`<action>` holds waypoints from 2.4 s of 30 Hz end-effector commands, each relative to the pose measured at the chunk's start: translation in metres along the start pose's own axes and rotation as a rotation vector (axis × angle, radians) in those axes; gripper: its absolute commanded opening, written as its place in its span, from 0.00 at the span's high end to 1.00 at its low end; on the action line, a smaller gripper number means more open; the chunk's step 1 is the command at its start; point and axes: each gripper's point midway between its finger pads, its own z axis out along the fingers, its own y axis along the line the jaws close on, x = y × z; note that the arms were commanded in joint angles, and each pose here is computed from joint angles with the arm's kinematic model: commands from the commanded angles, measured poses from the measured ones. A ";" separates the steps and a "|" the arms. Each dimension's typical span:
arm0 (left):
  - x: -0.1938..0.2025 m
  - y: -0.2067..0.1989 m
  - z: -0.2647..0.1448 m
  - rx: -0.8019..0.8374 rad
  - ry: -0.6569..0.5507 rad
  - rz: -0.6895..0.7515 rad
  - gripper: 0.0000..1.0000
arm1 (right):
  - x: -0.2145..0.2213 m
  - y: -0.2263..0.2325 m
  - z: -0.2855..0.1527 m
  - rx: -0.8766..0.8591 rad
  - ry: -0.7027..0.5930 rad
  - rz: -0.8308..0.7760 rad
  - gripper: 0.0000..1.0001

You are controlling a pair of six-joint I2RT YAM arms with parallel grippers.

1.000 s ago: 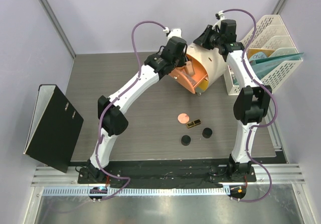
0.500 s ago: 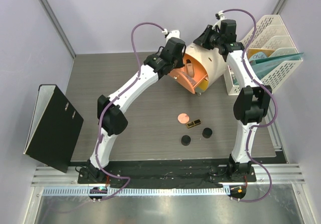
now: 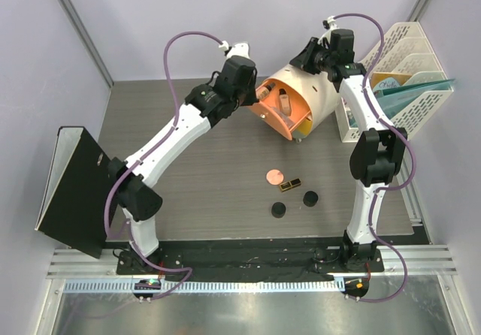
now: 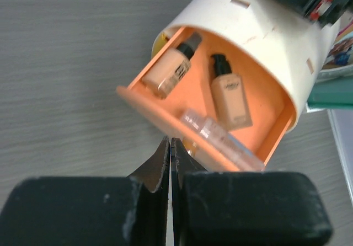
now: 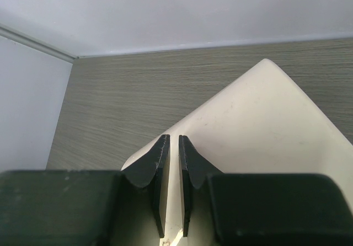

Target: Organize the makeup

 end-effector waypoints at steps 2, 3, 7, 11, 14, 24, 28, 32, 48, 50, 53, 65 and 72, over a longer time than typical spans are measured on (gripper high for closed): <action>0.048 0.013 0.001 -0.013 0.135 -0.026 1.00 | 0.072 -0.047 -0.001 0.148 0.226 0.089 0.81; 0.062 0.015 0.004 -0.016 0.168 -0.032 1.00 | 0.072 -0.047 -0.001 0.148 0.226 0.089 0.81; 0.081 0.014 0.015 -0.011 0.203 -0.041 1.00 | 0.072 -0.048 -0.002 0.150 0.228 0.090 0.81; 0.086 0.007 0.026 0.001 0.206 -0.035 1.00 | 0.072 -0.048 -0.002 0.152 0.229 0.088 0.81; 0.085 -0.003 0.035 0.029 0.208 -0.043 1.00 | 0.073 -0.048 -0.001 0.152 0.231 0.087 0.81; 0.070 -0.040 0.052 0.127 0.169 -0.130 1.00 | 0.074 -0.048 -0.002 0.155 0.232 0.085 0.81; 0.058 -0.050 0.053 0.159 0.125 -0.156 1.00 | 0.074 -0.049 -0.002 0.155 0.234 0.085 0.81; 0.042 -0.059 0.056 0.194 0.065 -0.181 1.00 | 0.076 -0.049 -0.002 0.155 0.238 0.084 0.81; 0.040 -0.095 0.107 0.269 0.020 -0.294 1.00 | 0.077 -0.050 -0.002 0.156 0.240 0.088 0.81; 0.042 -0.096 0.112 0.277 0.019 -0.309 1.00 | 0.077 -0.050 -0.002 0.158 0.242 0.089 0.81; 0.042 -0.099 0.111 0.287 0.022 -0.314 1.00 | 0.076 -0.050 -0.003 0.158 0.239 0.089 0.81; -0.015 -0.079 0.046 0.285 -0.137 -0.256 0.59 | 0.046 -0.033 -0.006 0.136 0.173 0.076 0.82; 0.043 -0.061 0.052 0.253 -0.011 -0.230 0.39 | 0.021 -0.022 -0.016 0.139 0.111 0.044 0.82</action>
